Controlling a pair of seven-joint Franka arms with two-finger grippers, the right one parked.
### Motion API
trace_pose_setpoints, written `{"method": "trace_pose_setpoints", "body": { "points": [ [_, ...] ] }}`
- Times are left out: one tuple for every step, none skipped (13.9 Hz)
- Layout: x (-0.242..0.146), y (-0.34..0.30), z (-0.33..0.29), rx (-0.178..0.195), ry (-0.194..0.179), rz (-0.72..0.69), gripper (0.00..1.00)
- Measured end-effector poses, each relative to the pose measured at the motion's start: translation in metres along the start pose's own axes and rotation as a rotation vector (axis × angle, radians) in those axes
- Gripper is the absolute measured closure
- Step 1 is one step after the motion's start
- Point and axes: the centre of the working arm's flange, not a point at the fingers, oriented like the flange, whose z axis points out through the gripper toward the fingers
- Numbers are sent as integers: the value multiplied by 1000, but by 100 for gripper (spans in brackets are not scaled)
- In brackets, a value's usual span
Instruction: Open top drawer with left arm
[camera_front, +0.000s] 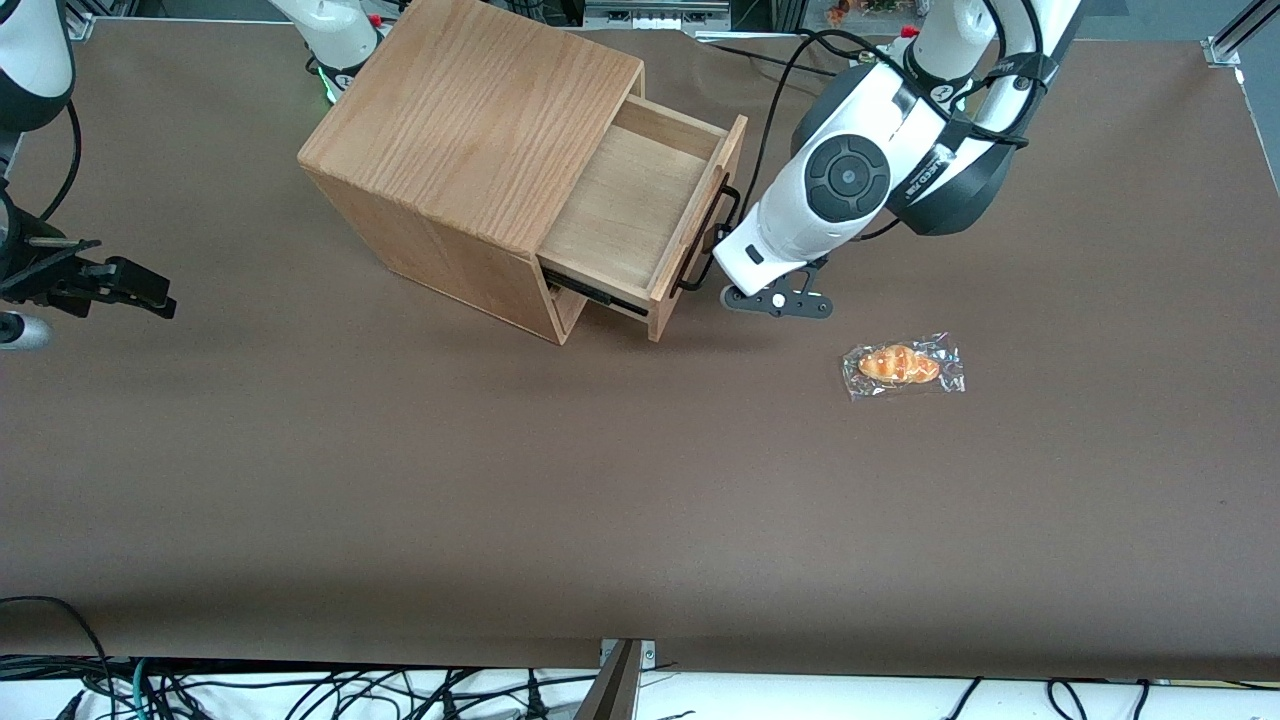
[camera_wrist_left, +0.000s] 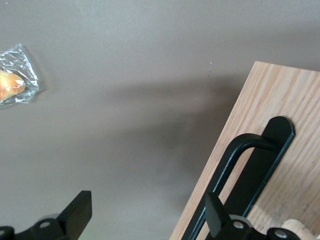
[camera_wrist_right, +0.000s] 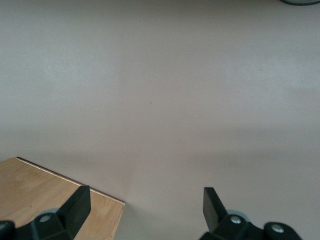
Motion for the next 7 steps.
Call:
{"method": "trace_pose_setpoints", "body": {
  "points": [
    [-1,-2,-2,3,-3,-2,0],
    [-1,-6,-4,5,-6,-4,0],
    [0,-12,-8,6,-6,-4,0],
    [1,-21,-14,4,-5,-14,0],
    [4,-32,-20,1,-1,-29,0],
    [7,-43,-26,-3,3,-43,0],
    [9,-54,-33,-6,8,-58,0]
  ]
}}
